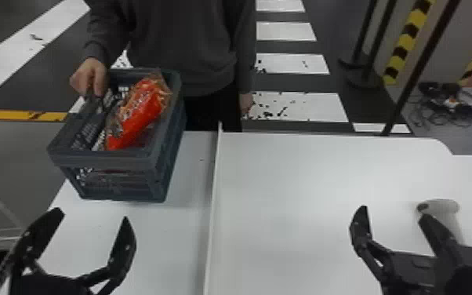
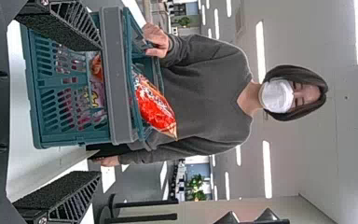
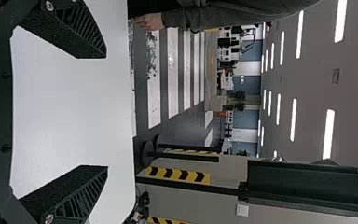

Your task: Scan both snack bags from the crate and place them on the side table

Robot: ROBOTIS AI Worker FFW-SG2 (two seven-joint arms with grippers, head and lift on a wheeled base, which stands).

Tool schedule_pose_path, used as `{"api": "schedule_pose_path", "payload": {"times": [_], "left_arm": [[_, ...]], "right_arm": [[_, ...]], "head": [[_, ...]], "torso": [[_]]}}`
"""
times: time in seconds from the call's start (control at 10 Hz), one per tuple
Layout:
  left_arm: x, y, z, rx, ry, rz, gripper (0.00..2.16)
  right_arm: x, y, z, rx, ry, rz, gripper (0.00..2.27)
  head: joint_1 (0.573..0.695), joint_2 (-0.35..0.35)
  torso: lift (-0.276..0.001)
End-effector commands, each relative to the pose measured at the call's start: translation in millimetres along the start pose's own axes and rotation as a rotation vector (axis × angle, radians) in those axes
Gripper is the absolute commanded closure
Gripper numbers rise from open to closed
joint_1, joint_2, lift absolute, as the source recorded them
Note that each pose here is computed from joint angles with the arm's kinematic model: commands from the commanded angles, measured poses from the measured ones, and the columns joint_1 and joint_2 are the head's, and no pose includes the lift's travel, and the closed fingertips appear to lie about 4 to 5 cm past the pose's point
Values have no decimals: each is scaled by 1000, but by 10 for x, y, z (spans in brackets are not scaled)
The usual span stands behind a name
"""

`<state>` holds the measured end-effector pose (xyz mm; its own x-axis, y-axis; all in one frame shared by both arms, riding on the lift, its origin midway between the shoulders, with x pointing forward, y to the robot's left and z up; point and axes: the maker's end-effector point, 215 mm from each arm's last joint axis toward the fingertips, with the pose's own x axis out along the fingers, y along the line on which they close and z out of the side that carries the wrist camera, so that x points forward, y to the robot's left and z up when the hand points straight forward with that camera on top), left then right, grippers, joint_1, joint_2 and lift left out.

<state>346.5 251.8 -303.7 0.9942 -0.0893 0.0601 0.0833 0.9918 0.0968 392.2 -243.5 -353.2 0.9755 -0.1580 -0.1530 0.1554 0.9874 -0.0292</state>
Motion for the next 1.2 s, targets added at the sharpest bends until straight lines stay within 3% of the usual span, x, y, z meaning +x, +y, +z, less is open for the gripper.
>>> {"api": "schedule_pose_path", "payload": {"times": [0.0,1.1], "left_arm": [[6,-27,-7,5,0,-11,39],[30,-148,-23,18,-2,-43,39]], "right_arm": [[3,4,28,4,-14,0,76],[14,29,-27,21,-3,4,76]], "head": [[695,13],[695,-3]], "torso": [[-98],[-98]]}}
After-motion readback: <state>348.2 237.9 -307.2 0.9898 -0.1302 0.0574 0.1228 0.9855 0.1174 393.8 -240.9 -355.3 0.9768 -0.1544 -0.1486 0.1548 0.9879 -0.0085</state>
